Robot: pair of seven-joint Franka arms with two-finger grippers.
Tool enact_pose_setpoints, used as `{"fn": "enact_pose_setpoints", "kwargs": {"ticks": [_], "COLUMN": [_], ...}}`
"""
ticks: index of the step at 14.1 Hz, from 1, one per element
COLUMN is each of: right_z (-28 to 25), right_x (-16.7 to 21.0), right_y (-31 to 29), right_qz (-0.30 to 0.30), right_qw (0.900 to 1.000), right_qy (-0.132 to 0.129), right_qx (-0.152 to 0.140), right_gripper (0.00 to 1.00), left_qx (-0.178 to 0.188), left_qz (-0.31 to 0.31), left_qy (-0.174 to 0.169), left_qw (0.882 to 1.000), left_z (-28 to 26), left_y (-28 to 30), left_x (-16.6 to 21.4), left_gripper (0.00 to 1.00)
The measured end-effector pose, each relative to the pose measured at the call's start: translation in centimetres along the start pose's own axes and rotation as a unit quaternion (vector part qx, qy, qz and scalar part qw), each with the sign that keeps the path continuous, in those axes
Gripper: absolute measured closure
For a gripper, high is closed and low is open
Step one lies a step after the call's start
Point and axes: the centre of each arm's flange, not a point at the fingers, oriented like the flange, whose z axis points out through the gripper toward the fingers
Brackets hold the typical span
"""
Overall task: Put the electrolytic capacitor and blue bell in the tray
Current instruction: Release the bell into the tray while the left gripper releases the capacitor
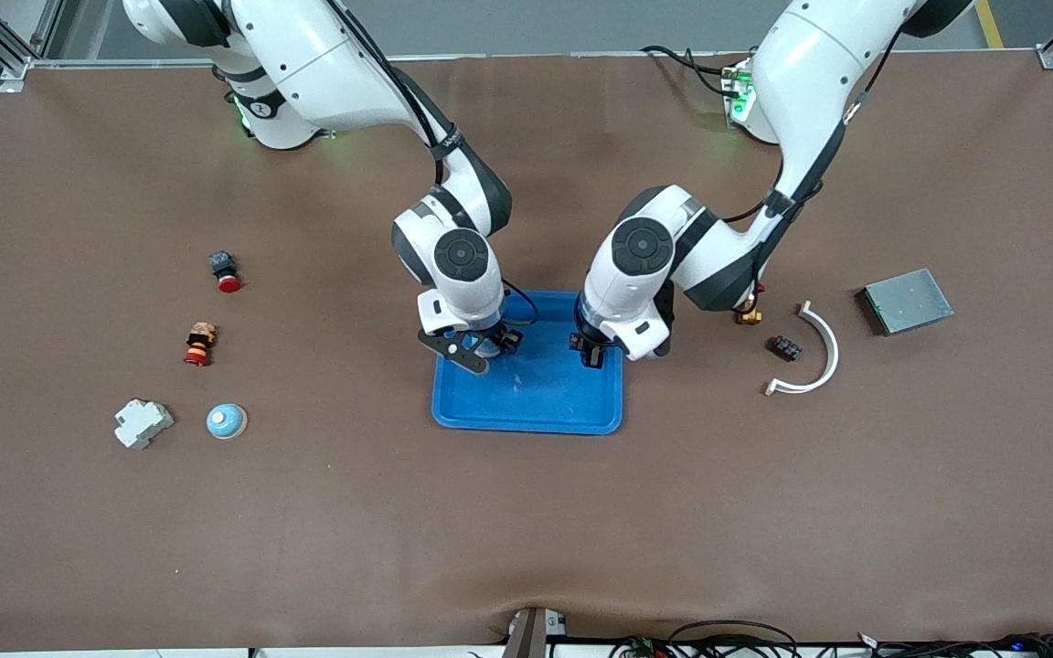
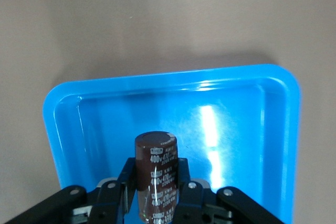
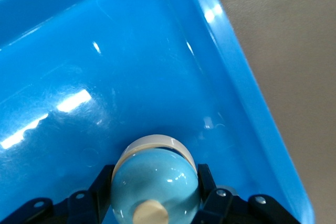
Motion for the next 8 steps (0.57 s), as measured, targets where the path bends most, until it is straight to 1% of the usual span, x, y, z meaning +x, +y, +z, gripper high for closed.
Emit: {"fn": "enact_pose_setpoints", "kwargs": {"ticks": [4,8], "right_z": [1.0,1.1], "right_x": [-0.1,-0.1], "right_y": [-0.1,-0.2], "right_qz": [-0.001,0.0], "right_qw": [1.0,1.0], "right_qy": [0.003,0.004], "right_qx": [0.006,0.009], "right_gripper": [0.32,0.32], "left_qx": [0.034,0.04], "left_qz": [-0.002,-0.001], "left_qy": [0.007,0.007], "left_qw": [0.999,0.999], "left_z": [4.5,5.5], "left_y": [-0.8,-0.9], "left_x": [0.4,0.3], "left_gripper": [0.65,0.65]}}
